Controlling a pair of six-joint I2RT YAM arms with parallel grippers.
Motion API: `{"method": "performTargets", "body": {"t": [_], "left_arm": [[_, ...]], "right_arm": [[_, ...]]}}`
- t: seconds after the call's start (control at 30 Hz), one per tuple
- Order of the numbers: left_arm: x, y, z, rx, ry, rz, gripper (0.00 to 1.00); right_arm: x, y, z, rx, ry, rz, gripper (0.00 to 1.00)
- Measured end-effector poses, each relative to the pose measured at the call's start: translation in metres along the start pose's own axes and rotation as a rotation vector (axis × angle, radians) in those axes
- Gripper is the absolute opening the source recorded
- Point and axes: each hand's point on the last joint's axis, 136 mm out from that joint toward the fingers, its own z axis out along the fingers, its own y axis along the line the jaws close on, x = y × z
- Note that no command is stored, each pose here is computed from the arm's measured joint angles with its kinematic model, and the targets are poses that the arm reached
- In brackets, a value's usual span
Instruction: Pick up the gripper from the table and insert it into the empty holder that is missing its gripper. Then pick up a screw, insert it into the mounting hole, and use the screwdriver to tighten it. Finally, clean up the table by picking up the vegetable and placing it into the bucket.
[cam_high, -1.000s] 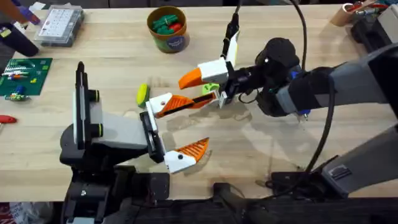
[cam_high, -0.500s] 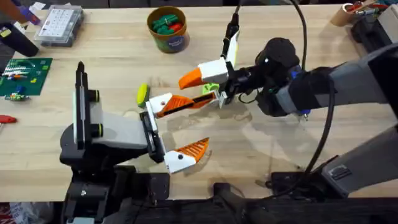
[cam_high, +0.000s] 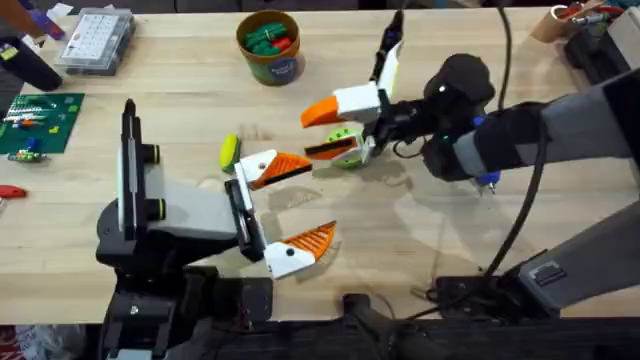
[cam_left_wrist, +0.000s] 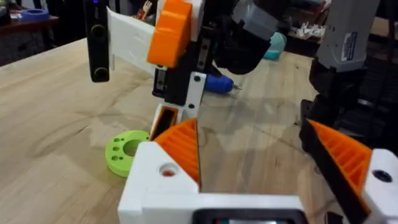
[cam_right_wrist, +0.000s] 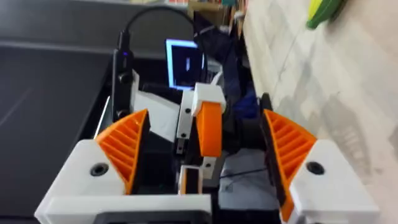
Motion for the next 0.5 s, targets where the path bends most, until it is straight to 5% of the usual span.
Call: {"method": "performTargets", "body": {"t": [0.27,0.5], "left_arm": [[0.0,0.0,0.0,0.0,0.0,0.0,0.986],[0.0,0.0,0.0,0.0,0.0,0.0,0.986]], "right_arm": [[-0.039,-0.013,-0.03,0.055,-0.118,-0.037,0.996],[-0.088,0.022,-0.028,0.071,-0.142,-0.262,0.996]]}}
